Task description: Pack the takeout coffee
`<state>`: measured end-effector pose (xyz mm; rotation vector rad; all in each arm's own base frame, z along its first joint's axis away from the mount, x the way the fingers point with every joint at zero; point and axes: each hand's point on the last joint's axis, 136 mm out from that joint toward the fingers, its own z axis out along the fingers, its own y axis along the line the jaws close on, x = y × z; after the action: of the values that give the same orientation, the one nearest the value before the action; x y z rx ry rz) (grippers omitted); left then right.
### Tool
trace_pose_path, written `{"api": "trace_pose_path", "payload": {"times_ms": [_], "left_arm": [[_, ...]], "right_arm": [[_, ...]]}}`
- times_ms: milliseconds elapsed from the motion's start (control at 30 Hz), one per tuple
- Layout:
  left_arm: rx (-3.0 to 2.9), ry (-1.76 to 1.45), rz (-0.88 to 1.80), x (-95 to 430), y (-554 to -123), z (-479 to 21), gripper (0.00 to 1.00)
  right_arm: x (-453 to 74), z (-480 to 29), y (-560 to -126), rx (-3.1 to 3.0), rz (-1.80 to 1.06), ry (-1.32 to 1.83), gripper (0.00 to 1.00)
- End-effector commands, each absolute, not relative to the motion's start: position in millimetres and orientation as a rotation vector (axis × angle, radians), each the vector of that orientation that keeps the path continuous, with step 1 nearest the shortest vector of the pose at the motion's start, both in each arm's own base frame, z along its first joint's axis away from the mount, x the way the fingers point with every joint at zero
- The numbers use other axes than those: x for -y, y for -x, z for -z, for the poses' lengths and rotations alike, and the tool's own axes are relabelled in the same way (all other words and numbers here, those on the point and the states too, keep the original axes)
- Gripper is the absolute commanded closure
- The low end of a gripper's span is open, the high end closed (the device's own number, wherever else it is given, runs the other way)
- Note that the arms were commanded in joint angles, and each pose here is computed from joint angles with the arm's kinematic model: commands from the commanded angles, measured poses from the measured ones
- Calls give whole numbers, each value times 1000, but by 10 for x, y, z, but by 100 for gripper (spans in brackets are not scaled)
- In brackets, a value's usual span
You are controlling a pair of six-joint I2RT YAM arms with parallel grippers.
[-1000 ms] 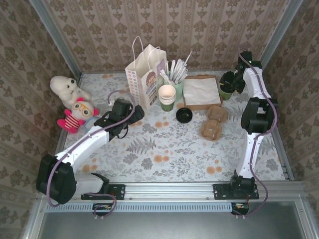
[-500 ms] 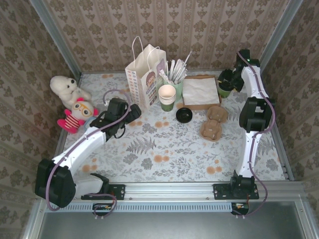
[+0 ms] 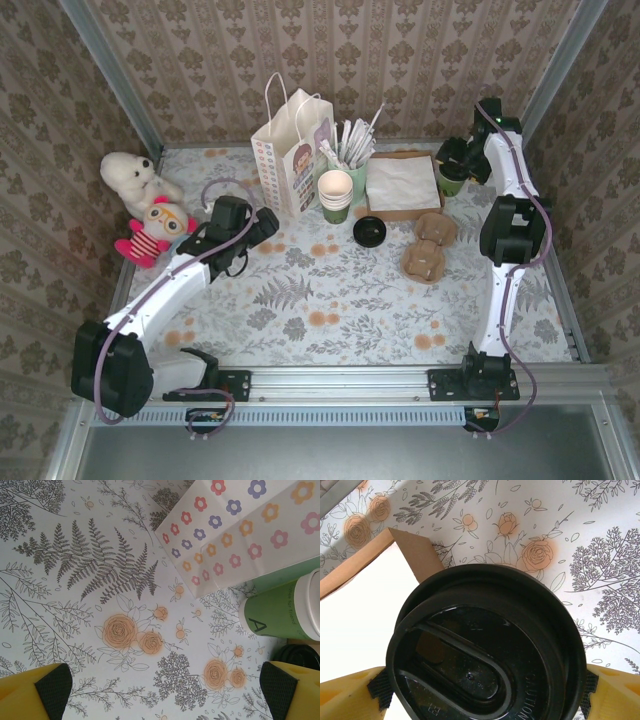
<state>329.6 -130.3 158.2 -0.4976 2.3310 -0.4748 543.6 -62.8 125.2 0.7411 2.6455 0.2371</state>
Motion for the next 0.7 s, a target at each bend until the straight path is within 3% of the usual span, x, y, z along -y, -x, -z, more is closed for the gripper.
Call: {"api": "trace_pose_path", "payload": {"times_ms": [0,167,433,667], "left_arm": [[-2333,529,485,1272,-3253,-1623,0],[-2336,504,475,1261,-3272,-1761,0],[-2200,518,574,1242,-3398,-2382,0],[-2184,608,640,1413,-3696,-2909,0]], "right_arm": [[653,-1447,-5416,-2628,-210,-714,5],[653,-1621,-5373,-2603,-206,-698,1],[605,-2119,-5199,-2505,-204,-651,0],[146,-2483,-4682,-2341,-300,-547,0]]}}
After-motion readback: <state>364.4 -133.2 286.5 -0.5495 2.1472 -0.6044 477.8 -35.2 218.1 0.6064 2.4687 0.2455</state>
